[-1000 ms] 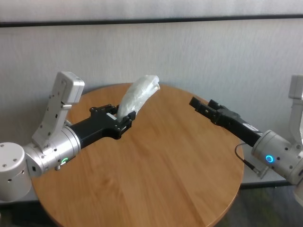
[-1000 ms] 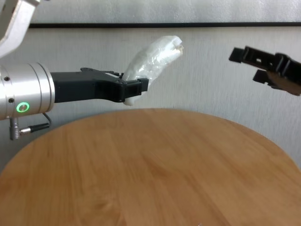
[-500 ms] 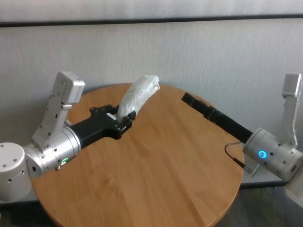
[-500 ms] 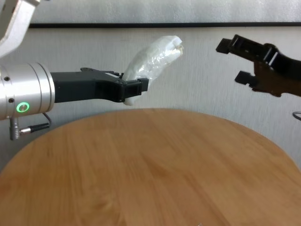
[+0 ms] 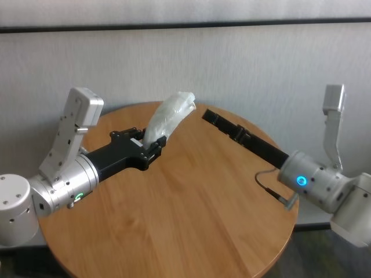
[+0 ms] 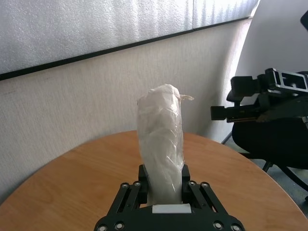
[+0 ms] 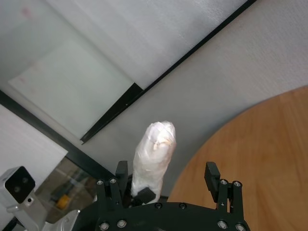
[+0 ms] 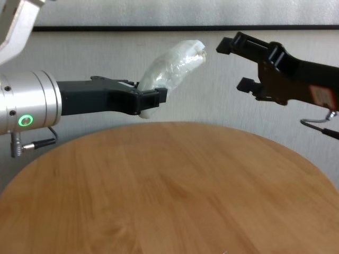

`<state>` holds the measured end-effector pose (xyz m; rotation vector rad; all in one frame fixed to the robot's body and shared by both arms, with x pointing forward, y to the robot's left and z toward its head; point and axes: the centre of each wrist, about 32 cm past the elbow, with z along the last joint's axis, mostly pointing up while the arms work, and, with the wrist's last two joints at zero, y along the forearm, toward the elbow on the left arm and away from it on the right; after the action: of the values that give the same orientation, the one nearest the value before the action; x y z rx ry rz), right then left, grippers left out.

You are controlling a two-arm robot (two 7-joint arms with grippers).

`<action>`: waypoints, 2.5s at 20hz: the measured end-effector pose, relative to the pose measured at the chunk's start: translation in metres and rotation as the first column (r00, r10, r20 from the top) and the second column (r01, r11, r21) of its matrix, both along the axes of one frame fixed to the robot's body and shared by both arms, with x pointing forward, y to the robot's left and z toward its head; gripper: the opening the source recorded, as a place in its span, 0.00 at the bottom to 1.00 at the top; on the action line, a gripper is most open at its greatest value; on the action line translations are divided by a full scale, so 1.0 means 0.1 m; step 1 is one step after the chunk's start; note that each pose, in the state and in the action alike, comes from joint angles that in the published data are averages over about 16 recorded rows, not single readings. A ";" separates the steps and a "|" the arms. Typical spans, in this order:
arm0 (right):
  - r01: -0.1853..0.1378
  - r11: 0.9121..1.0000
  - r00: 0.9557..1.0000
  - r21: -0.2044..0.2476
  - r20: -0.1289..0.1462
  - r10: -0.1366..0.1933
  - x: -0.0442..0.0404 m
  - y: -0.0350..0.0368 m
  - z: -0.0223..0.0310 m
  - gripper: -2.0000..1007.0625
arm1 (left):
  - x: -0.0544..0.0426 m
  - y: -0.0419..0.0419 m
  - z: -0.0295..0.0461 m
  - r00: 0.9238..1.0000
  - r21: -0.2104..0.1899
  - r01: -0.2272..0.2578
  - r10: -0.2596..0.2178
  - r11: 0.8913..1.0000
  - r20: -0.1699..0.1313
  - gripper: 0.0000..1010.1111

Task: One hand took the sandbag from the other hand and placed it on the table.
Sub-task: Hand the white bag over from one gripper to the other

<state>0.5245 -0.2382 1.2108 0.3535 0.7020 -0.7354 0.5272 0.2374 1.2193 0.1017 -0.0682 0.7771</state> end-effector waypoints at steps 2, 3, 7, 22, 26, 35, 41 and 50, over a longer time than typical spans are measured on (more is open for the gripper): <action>-0.009 1.000 1.000 0.006 -0.001 0.009 0.027 0.045 0.009 1.00 | 0.000 0.000 0.000 1.000 0.000 0.000 0.000 1.000 0.000 0.40; -0.013 1.000 1.000 0.009 -0.001 0.013 0.040 0.066 0.012 1.00 | 0.000 0.000 0.000 1.000 0.000 0.000 0.000 1.000 0.000 0.40; -0.024 1.000 1.000 0.018 -0.003 0.024 0.091 0.140 0.016 1.00 | 0.000 0.000 0.000 1.000 0.000 0.000 0.000 1.000 0.000 0.40; -0.051 0.998 0.999 0.029 0.004 0.051 0.262 0.288 -0.053 1.00 | 0.000 0.000 0.000 1.000 0.000 0.000 0.000 1.000 0.000 0.40; -0.060 0.998 0.998 0.032 0.011 0.059 0.293 0.313 -0.068 1.00 | 0.000 0.000 0.000 1.000 0.000 0.000 0.000 1.000 0.000 0.40; -0.093 0.995 0.996 0.038 0.016 0.092 0.337 0.387 -0.091 1.00 | 0.000 0.000 0.000 1.000 0.000 0.000 0.000 1.000 0.000 0.40; -0.113 0.993 0.994 0.038 0.016 0.112 0.372 0.437 -0.090 1.00 | 0.000 0.000 0.000 1.000 0.000 0.000 0.000 1.000 0.000 0.40; -0.136 0.990 0.991 0.029 0.009 0.136 0.422 0.490 -0.087 1.00 | 0.000 0.000 0.000 1.000 0.000 0.000 0.000 1.000 0.000 0.40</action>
<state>0.5667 -0.1891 1.2022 0.3317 0.7238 -0.5951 0.5272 0.2375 1.2193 0.1016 -0.0682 0.7772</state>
